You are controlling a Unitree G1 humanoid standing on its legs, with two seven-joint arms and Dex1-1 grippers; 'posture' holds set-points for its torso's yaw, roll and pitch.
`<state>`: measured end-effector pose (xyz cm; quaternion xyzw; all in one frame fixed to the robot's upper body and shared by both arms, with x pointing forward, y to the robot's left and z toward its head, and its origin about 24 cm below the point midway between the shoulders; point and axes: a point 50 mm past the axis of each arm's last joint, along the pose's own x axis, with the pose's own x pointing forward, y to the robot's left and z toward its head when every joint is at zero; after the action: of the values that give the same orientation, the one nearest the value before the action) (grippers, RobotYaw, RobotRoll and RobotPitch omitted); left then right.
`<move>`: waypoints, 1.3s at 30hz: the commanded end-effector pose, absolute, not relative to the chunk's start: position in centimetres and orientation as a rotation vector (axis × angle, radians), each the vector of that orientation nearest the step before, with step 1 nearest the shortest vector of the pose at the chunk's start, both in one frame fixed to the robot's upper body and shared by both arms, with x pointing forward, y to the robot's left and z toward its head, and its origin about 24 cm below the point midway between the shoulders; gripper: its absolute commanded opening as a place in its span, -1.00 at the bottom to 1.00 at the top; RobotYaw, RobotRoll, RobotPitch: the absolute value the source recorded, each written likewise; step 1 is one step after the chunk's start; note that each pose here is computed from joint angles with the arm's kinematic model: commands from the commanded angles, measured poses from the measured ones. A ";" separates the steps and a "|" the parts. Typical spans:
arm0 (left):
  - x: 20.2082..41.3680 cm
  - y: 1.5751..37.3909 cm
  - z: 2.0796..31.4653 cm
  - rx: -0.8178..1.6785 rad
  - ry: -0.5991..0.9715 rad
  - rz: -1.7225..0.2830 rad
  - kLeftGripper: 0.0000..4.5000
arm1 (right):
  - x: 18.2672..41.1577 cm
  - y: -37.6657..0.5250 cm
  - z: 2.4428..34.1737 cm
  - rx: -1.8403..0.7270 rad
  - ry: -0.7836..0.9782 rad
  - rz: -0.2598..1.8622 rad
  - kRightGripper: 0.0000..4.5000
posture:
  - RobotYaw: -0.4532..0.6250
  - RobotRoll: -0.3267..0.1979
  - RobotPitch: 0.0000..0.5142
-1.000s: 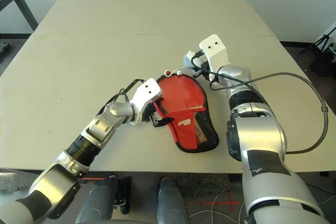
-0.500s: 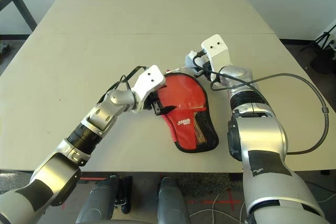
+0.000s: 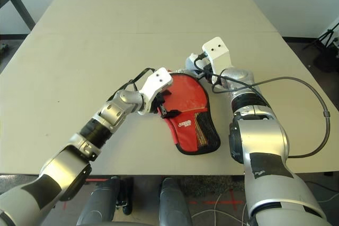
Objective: Store the ping-pong paddle in its case and zip it.
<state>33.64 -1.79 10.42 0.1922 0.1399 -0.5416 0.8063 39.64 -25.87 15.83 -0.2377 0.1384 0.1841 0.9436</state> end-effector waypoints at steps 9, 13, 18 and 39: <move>32.9 -1.2 7.5 0.450 0.447 -1.159 1.00 | 38.8 -29.3 17.1 -0.529 0.296 0.260 -0.81 | -0.31 0.25 -0.34; 32.7 -1.1 7.3 0.443 0.459 -1.161 1.00 | 38.5 -30.4 17.7 -0.543 0.299 0.218 -0.81 | -0.31 0.25 -0.34; 32.7 -1.1 7.2 0.439 0.461 -1.157 1.00 | 37.6 -32.3 18.1 -0.568 0.331 0.182 -0.81 | -0.30 0.25 -0.32; 33.2 -1.3 7.6 0.435 0.434 -1.141 1.00 | 28.7 -36.9 18.1 -0.411 0.682 0.917 -0.81 | -0.38 0.25 -0.34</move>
<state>33.47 -2.11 10.24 0.1901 0.1426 -0.5456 0.8036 29.11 -36.92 17.81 -0.1993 0.3161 0.4133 0.8304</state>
